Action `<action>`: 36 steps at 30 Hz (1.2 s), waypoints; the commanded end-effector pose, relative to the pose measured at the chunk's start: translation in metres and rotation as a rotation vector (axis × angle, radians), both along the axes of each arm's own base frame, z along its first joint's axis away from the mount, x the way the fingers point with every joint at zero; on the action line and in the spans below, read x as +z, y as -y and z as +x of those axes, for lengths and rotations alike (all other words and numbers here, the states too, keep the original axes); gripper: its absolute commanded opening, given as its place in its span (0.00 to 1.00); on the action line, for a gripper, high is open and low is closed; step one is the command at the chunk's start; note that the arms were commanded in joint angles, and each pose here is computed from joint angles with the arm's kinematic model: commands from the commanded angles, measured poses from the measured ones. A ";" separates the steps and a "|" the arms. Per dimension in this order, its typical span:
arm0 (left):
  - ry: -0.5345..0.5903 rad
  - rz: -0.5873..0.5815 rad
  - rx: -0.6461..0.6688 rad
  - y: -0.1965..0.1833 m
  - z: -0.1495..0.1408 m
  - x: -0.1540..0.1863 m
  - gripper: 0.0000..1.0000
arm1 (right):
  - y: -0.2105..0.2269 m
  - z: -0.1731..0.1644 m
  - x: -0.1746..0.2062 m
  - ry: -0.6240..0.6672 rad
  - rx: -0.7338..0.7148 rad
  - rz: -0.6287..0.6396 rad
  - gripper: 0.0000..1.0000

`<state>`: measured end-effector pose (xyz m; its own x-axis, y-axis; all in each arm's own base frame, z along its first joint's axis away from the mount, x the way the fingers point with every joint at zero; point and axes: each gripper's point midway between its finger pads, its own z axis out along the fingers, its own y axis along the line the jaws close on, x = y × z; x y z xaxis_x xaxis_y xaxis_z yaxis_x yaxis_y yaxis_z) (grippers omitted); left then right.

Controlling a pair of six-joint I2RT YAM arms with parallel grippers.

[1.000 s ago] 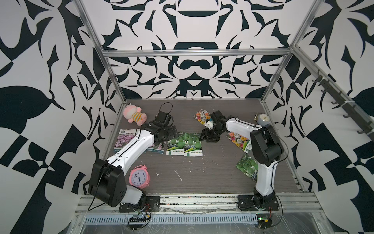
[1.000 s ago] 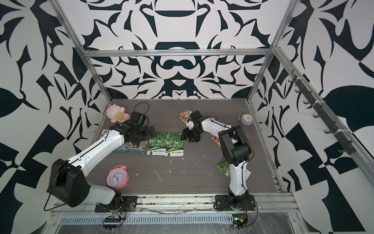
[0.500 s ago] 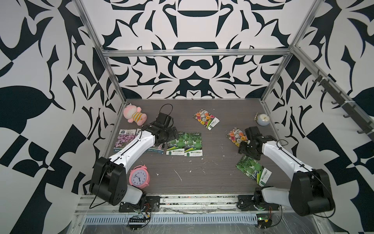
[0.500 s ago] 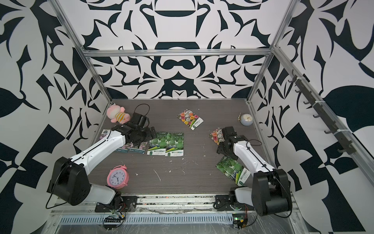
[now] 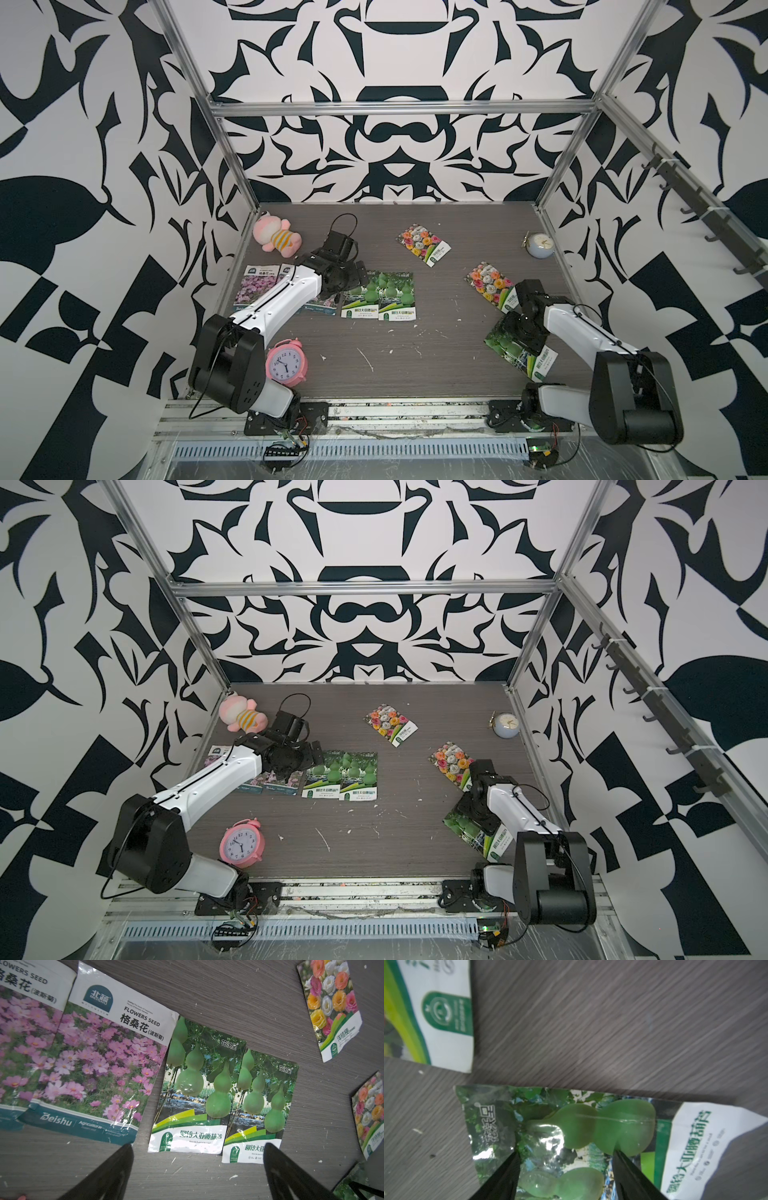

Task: Arrange the seed packets in a row
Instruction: Move the seed packet to the center of the board.

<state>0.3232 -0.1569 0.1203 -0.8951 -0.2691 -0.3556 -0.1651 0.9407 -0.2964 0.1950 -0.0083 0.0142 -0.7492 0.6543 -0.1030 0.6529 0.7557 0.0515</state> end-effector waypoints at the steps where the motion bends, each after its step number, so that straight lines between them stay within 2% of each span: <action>1: 0.012 -0.028 -0.023 0.006 0.004 0.006 0.99 | -0.017 -0.001 -0.011 -0.010 -0.027 0.107 0.74; 5: 0.033 -0.043 -0.027 0.008 0.006 0.009 0.99 | -0.039 0.004 -0.017 0.001 -0.044 0.222 0.74; 14: 0.026 -0.064 -0.009 0.010 0.005 0.007 0.99 | -0.108 0.044 -0.008 0.112 -0.001 0.274 0.74; 20: 0.020 -0.102 -0.011 0.017 0.007 0.007 1.00 | -0.162 0.082 0.025 0.206 0.152 0.321 0.74; 24: 0.024 -0.147 -0.013 0.023 0.007 0.009 0.99 | -0.147 0.100 0.064 0.277 0.357 0.193 0.73; 27: 0.024 -0.168 -0.006 0.025 0.006 0.007 1.00 | -0.129 0.109 0.068 0.255 0.455 0.151 0.74; 31: 0.024 -0.172 0.000 0.025 0.006 0.006 0.99 | -0.110 0.113 0.059 0.177 0.541 0.146 0.84; 34: 0.025 -0.176 0.003 0.025 0.004 0.004 1.00 | -0.098 0.117 0.060 0.196 0.564 0.101 0.97; 36: 0.027 -0.179 0.006 0.024 0.003 0.003 0.99 | -0.095 0.118 0.059 0.210 0.572 0.099 1.00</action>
<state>0.3284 -0.1814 0.1209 -0.8898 -0.3227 -0.3228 -0.1592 0.8823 -0.4430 0.3204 0.0913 0.0684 -0.9353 0.2707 -0.2280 0.2090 0.9423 0.2614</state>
